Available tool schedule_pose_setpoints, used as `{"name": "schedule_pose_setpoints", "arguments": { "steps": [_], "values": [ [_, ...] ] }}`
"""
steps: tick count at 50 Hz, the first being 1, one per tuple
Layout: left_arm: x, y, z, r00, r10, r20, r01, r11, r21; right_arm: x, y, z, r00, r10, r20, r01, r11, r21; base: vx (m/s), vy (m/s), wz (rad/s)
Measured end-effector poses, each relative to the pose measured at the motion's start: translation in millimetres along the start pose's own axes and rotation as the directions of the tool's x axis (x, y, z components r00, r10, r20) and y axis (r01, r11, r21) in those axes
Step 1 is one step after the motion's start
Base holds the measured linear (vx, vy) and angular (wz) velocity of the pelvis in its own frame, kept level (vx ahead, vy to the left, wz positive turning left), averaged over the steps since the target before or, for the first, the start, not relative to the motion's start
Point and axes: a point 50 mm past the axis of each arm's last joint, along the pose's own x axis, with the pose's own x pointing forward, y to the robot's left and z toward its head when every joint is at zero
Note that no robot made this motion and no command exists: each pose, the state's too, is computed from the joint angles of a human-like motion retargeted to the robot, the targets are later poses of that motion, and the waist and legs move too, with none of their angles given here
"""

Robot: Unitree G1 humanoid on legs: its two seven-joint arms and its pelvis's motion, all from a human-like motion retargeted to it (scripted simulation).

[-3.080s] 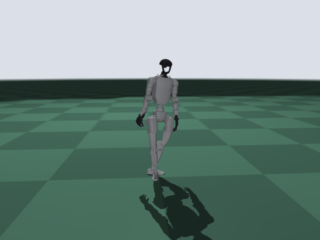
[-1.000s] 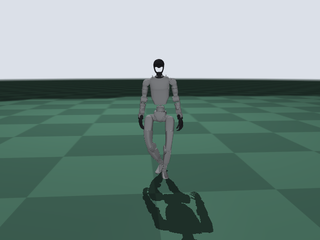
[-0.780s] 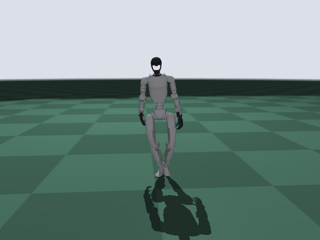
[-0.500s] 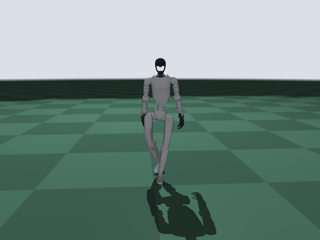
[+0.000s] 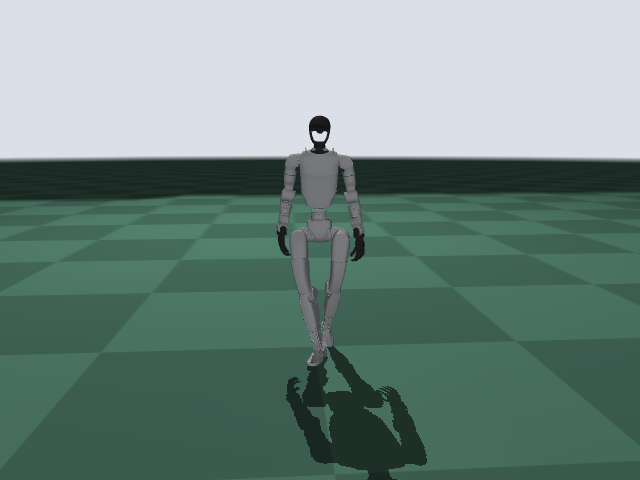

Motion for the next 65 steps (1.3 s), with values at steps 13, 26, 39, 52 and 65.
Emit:
{"name": "schedule_pose_setpoints", "arguments": {
  "steps": [13, 26, 39, 52, 65],
  "values": [
    [2, -34, -19, 0.993, -0.081, -0.083, 0.057, 0.963, -0.264, -14, -7, 64, 0.939, -0.184, 0.289, 0.129, 0.972, 0.197, 0.65, -0.13, 0.05],
    [-3, -48, -53, 0.931, -0.260, -0.257, 0.267, 0.964, -0.006, -40, -26, 116, 0.872, -0.172, 0.458, 0.211, 0.977, -0.034, 0.48, 0.32, 0.37],
    [-4, 8, 42, 0.994, -0.005, 0.108, 0.014, 0.996, -0.086, -10, -21, 39, 0.976, -0.157, 0.150, 0.142, 0.984, 0.109, 0.54, -0.08, -0.10],
    [-19, 55, 69, 0.955, 0.178, 0.239, -0.184, 0.983, 0.004, 3, 12, -31, 0.990, 0.107, -0.093, -0.092, 0.985, 0.149, 0.58, -0.17, 0.00],
    [0, 4, 5, 0.977, 0.209, 0.043, -0.194, 0.956, -0.220, -12, -21, 35, 0.997, -0.048, 0.057, 0.046, 0.998, 0.045, 0.50, -0.13, -0.20]
  ]
}}
